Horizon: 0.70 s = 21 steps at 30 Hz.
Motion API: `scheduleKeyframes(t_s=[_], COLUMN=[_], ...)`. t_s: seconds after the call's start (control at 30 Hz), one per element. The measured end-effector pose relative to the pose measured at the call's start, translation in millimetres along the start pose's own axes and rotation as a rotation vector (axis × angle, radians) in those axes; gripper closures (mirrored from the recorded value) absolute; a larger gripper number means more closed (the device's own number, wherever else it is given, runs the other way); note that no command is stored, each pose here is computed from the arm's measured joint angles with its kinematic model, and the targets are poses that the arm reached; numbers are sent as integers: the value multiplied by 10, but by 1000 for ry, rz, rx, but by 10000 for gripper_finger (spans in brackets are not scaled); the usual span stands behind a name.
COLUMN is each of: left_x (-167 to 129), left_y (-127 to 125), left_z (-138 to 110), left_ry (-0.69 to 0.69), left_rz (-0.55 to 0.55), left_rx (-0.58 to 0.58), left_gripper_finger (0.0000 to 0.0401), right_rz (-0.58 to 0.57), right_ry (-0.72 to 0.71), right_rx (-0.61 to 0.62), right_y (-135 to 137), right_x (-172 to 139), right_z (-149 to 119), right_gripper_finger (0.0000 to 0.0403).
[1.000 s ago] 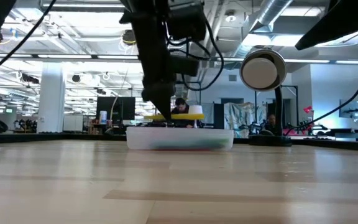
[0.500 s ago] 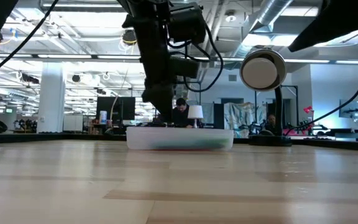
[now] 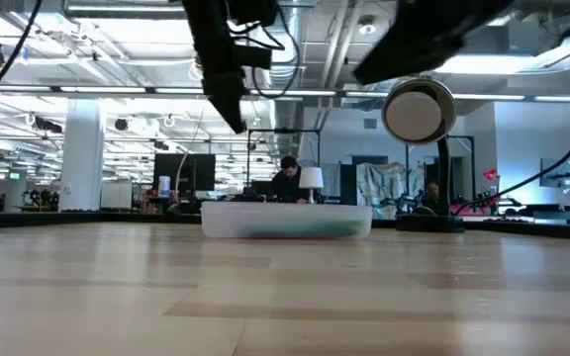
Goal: Pick & place school supplies into a supply box
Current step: Close the black supply box
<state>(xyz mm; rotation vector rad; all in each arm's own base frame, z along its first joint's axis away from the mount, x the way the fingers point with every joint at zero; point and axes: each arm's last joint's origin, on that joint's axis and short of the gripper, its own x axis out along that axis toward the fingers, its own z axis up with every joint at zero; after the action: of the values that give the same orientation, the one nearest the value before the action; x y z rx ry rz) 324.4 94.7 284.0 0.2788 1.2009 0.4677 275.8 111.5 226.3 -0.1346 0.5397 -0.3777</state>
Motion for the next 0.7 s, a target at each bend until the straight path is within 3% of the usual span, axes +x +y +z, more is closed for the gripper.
scheduleKeyframes(t_s=[0.2, 0.53, 0.7], left_x=[-80, 146, 173], left_y=[250, 372, 375], left_z=[-210, -745, -1020], left_ry=[19, -38, -74], left_rz=[-43, -92, -84], left_rx=[-75, -151, -199], left_gripper_finger=[246, 246, 246], right_rz=[86, 50, 109], right_ry=[-28, 14, 63], right_rx=[41, 123, 139], right_y=[-254, -590, -641], right_x=[406, 1148, 1441], right_z=[28, -51, -117], right_gripper_finger=[278, 278, 278])
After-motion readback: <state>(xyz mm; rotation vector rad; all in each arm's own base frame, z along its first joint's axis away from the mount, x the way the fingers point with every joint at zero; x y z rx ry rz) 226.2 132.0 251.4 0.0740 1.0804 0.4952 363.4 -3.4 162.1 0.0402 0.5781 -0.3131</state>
